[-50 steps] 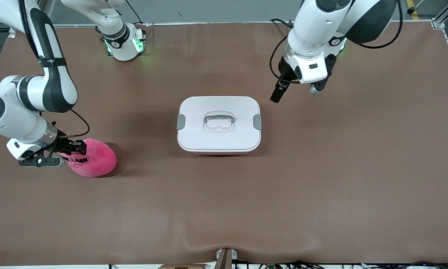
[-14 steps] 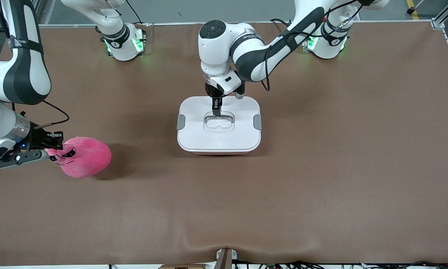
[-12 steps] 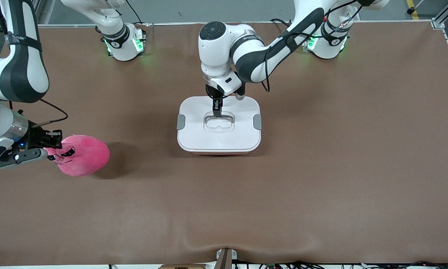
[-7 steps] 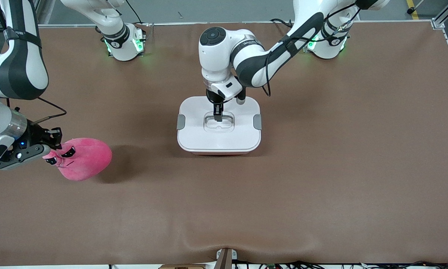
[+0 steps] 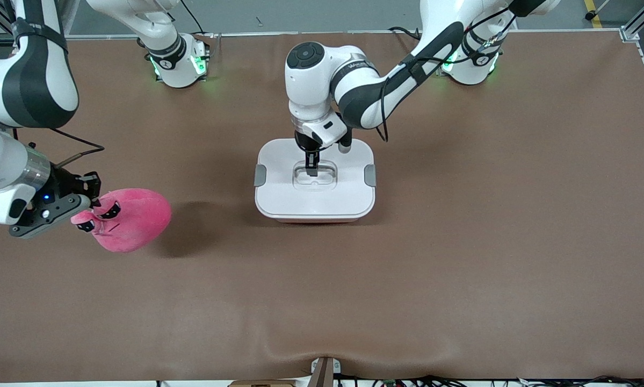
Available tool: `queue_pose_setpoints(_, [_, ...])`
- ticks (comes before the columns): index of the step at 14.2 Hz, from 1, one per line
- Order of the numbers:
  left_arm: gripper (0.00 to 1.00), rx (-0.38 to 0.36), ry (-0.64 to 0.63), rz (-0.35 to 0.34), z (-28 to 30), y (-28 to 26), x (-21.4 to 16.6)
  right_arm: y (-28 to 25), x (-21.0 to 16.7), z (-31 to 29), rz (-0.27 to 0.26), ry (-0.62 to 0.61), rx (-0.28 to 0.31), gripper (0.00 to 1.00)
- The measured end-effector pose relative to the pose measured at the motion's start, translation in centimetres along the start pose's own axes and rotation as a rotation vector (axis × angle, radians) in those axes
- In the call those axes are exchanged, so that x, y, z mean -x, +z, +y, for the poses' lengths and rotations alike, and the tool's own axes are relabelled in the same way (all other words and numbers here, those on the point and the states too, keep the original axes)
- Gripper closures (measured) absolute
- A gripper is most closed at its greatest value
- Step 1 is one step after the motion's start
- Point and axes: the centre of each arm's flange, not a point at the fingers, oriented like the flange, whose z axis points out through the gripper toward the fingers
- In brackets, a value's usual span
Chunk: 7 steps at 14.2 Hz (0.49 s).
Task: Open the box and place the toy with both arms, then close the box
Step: 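Grasp the plush with the right gripper while the left gripper grips the lid handle, then lift the lid with the left gripper while the right gripper carries the plush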
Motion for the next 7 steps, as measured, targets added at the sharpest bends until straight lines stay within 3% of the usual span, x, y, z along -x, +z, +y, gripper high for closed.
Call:
queue_pose_setpoints(2, [0.53,0.000,-0.001,-0.002,0.0,0.1,0.0,-0.2,-0.9,-1.5,0.004,-0.038,0.002,0.96])
queue_pose_setpoints(3, [0.60,-0.001,-0.001,-0.003,0.0,0.2,0.0,-0.3,-1.4,-2.5,0.006,-0.057,0.004,0.96])
queue_pose_setpoints(7, [0.67,-0.004,-0.001,-0.003,0.0,0.4,0.1,-0.5,-3.0,-5.9,0.007,-0.117,0.007,0.96])
